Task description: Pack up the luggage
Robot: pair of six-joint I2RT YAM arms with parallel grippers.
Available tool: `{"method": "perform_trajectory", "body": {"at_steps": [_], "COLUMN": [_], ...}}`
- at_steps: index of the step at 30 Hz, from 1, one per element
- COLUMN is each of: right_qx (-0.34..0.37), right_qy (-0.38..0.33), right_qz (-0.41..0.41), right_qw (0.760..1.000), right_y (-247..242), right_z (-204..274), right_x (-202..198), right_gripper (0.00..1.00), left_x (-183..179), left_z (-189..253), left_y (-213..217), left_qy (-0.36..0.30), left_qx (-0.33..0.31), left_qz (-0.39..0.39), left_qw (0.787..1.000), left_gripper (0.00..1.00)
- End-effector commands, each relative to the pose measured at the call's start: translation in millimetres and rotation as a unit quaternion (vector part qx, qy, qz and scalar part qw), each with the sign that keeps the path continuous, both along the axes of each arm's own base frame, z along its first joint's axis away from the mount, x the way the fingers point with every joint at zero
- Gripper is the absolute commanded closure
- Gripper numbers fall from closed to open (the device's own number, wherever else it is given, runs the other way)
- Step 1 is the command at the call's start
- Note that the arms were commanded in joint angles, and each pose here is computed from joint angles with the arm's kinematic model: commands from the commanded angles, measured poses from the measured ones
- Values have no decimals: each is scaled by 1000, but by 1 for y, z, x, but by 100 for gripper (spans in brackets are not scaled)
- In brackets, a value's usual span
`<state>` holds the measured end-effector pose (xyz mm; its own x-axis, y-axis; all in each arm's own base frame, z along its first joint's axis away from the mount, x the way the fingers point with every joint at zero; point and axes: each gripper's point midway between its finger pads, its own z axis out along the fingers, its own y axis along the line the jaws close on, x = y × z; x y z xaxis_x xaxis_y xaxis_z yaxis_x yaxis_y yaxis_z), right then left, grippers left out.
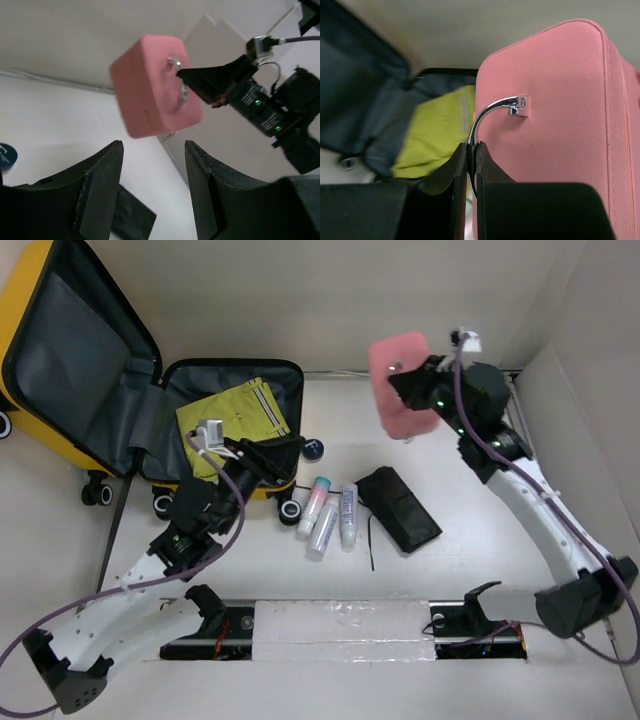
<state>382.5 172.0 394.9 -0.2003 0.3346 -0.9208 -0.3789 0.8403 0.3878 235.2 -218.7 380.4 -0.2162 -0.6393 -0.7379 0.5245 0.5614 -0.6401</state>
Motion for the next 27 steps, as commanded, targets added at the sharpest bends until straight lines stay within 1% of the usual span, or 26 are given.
{"method": "perform_trajectory", "body": {"at_steps": [1,3,4,5,6,7,8,9,10,11,12,13,14,15,16,17,18,19,20,21,22,23,24,25,26,27], "right_qx": [107,146,164,187,210,225,232,255,266,266,261,265,258,256,258,250,255,255,237,235,225,213,194,182,173,160], "right_qy": [-112,-134,-105,-124,-144,-141,-104,-126,-122,-85,-64,-78,-67,-64,-70,-44,-61,-63,-42,-55,-62,-65,-38,-59,-55,-24], "right_qz": [132,192,212,236,270,283,298,318,326,329,333,351,359,352,340,326,324,319,310,309,301,295,283,278,265,251], "right_qw": [979,961,958,946,928,922,920,905,899,902,904,894,894,898,902,911,909,911,920,920,925,929,939,942,947,954], "right_y": [87,133,161,178,199,216,247,262,276,305,315,317,324,319,306,303,287,278,267,251,241,227,220,202,188,177], "right_z": [79,104,85,98,124,126,95,125,125,86,76,92,78,73,77,48,66,66,39,55,53,49,18,32,26,-8], "right_x": [-8,-21,-6,-7,-19,-16,4,-5,-1,21,29,24,26,34,40,48,39,39,49,38,38,39,39,26,26,24], "right_gripper": [100,100,100,100,100,100,100,100,100,80,63,50,40,35,35,33,31,31,31,36,39,41,41,52,58,62], "left_x": [-15,-20,-20,-19,-24,-26,-26,-23,-24,-21,-20,-18,-16,-15,-15,-11,-7,-4,1,5,9,12,24,29,34,48], "left_z": [63,72,71,71,76,76,75,72,69,64,61,58,52,50,51,47,40,37,34,34,28,27,14,-7,-15,-33], "left_y": [32,48,54,64,75,83,91,103,111,116,128,131,133,134,139,139,138,138,139,140,140,146,141,139,144,143], "left_qy": [-60,-66,-63,-59,-62,-63,-60,-55,-52,-45,-37,-30,-24,-21,-17,-11,-2,3,9,11,22,33,53,76,92,114], "left_qx": [-70,-87,-89,-95,-105,-107,-110,-114,-117,-108,-113,-110,-98,-95,-97,-92,-80,-76,-66,-56,-41,-34,-10,30,38,54], "left_qz": [36,56,66,88,99,112,126,158,172,189,216,227,236,241,253,261,269,277,294,305,315,340,353,365,390,404], "left_qw": [995,992,992,990,988,986,984,979,977,975,969,967,966,966,963,961,960,958,954,951,948,939,934,927,915,906], "left_gripper": [52,52,53,53,53,53,53,53,53,53,53,52,51,51,51,51,50,50,50,48,48,48,48,48,47,44]}}
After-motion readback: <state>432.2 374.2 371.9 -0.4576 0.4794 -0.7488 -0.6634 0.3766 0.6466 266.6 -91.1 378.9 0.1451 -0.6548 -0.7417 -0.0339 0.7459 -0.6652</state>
